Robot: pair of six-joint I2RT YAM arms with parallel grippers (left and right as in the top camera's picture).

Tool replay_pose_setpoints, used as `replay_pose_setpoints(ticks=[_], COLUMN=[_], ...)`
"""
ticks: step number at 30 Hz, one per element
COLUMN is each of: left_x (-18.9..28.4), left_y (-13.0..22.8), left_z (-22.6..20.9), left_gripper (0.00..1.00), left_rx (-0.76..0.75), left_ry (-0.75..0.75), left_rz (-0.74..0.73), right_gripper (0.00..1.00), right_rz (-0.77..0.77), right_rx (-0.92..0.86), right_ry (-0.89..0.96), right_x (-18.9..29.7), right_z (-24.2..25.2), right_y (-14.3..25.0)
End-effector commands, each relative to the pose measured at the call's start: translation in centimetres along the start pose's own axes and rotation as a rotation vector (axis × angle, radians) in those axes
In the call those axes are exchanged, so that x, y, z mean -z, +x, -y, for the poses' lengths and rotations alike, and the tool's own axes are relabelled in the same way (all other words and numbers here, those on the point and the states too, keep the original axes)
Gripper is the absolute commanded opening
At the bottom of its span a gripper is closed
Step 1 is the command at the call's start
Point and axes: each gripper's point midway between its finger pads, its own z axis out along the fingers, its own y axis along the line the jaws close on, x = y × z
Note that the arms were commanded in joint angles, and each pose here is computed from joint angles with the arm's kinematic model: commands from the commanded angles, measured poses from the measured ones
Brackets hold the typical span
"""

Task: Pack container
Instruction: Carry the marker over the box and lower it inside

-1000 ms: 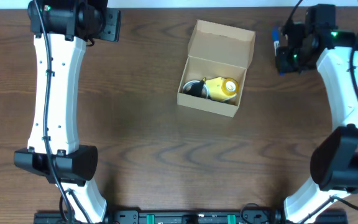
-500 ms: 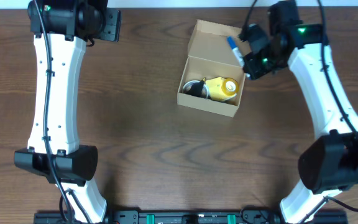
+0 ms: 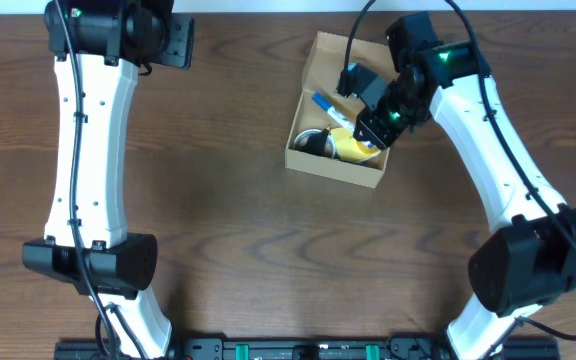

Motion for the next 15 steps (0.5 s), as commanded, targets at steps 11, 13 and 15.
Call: replay_pose_setpoints(ticks=[11, 13, 15], left_x=[1.6, 1.6, 1.6], left_y=[-0.2, -0.2, -0.3], left_z=[0.0, 0.0, 0.0], left_gripper=[0.63, 0.63, 0.63], left_rx=[0.009, 0.009, 0.009], left_ry=[0.002, 0.002, 0.002], left_rz=[0.031, 0.031, 0.031], right_gripper=[0.11, 0.11, 0.13], right_rz=[0.016, 0.009, -0.028], right_rx=[0.115, 0.093, 0.095], right_ry=[-0.113, -0.152, -0.188], right_x=[0.3, -0.4, -1.5], right_z=[0.5, 0.6, 0.6], right_y=[1.5, 1.9, 2.7])
